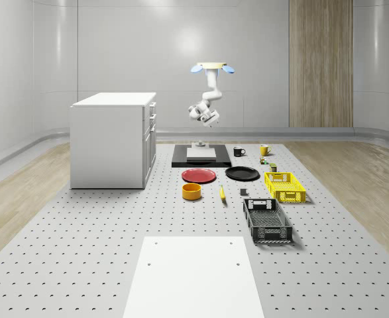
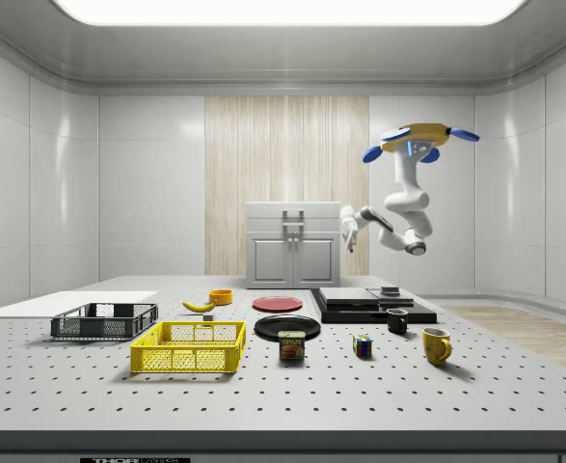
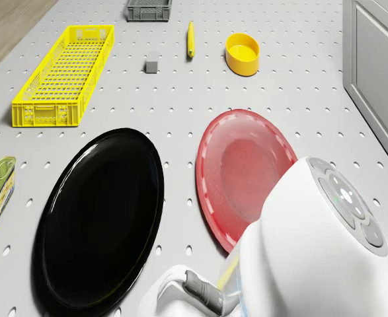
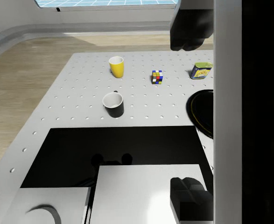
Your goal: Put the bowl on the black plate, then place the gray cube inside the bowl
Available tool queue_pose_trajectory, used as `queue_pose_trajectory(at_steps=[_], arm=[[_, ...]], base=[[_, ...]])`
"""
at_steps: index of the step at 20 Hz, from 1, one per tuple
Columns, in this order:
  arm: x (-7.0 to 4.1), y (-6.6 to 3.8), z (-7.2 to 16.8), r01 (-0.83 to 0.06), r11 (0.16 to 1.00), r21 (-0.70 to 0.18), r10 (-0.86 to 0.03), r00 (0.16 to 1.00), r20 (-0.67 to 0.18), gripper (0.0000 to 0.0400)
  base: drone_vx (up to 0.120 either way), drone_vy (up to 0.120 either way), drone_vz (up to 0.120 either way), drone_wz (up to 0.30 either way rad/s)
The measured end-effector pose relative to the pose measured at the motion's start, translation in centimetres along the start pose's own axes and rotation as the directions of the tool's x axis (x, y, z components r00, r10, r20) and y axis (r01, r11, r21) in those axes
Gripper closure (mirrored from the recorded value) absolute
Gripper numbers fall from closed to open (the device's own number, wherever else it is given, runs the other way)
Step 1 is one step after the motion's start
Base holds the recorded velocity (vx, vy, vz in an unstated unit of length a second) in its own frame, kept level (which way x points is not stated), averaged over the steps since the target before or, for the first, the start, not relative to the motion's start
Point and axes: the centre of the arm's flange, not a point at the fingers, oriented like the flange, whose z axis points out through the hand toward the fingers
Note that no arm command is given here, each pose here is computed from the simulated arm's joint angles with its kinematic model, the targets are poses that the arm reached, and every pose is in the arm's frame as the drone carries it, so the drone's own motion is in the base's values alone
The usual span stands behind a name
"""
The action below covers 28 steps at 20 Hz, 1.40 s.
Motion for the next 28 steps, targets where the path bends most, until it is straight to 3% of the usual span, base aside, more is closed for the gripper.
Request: queue_pose_trajectory(at_steps=[4, 9, 23, 28], arm=[[-1.7, -1.7, 0.2, -0.008, 0.986, -0.167, -0.02, 0.985, -0.17, 0.0], [-2.6, -2.6, 0.6, -0.026, 0.966, -0.258, -0.045, 0.963, -0.265, 0.0], [-3.2, -3.1, 0.9, -0.042, 0.949, -0.313, -0.065, 0.944, -0.323, 0.0], [-3.2, -3.2, 1.0, -0.043, 0.948, -0.316, -0.066, 0.943, -0.326, 0.0]], base=[[0.12, 0.0, -0.12, 0.0], [0.12, 0.0, -0.024, 0.0], [0.12, 0.0, 0.0, 0.0], [0.12, -0.016, -0.112, 0.0]])
